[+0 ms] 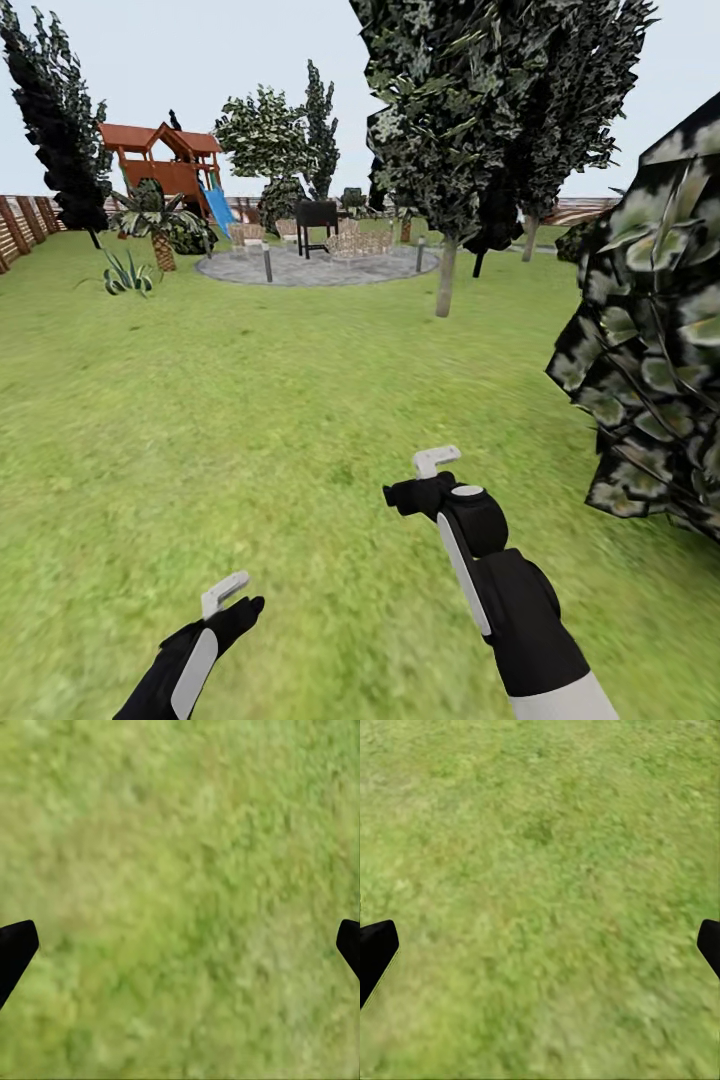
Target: Take the three Easter eggs out of the wicker basket on the lawn in the garden, then place them on the lawn next to a single tree (choose any tree) so that all three eggs are next to the same tree and none are left in the basket.
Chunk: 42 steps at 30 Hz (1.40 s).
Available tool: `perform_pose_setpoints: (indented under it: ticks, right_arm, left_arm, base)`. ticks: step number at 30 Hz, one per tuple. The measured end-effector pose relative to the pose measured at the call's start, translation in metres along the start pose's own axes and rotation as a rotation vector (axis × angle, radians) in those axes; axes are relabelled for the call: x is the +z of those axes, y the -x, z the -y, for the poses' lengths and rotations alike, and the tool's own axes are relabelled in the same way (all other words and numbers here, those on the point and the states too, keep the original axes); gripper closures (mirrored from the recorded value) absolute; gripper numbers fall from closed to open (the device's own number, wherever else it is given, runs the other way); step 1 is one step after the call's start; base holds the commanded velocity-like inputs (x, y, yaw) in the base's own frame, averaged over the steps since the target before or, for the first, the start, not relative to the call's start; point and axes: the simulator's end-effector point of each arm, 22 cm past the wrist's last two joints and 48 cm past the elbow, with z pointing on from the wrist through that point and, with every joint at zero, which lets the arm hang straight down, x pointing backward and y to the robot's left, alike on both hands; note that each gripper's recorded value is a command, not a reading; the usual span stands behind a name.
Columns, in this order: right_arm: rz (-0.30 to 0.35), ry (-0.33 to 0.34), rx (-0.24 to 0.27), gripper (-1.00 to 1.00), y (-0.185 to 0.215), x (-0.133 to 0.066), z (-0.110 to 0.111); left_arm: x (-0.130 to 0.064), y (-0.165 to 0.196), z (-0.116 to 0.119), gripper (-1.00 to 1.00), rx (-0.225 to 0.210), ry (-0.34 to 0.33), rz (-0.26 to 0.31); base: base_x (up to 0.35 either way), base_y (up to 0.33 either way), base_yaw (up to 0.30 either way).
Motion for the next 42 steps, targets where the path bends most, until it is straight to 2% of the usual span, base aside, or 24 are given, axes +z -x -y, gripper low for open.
perform_pose_setpoints:
  ticks: [10, 26, 42]
  right_arm:
    - [0.007, 0.000, 0.000, -1.00, 0.0025, -0.0015, -0.0001]
    - [0.008, 0.000, -0.001, -1.00, 0.0029, -0.0018, -0.0004]
    - [0.009, 0.001, -0.003, -1.00, 0.0031, -0.0017, -0.0011]
  left_arm:
    - [0.0000, -0.0010, 0.0002, -1.00, 0.002, -0.001, -0.005]
    - [0.0001, -0.0016, 0.0003, -1.00, 0.002, -0.001, -0.007]
    - [0.0001, -0.0016, -0.0006, -1.00, 0.002, 0.001, -0.007]
  base:
    - [0.238, 0.258, -0.029]
    - [0.237, 0.257, -0.228]
    - [0.237, 0.257, -0.024]
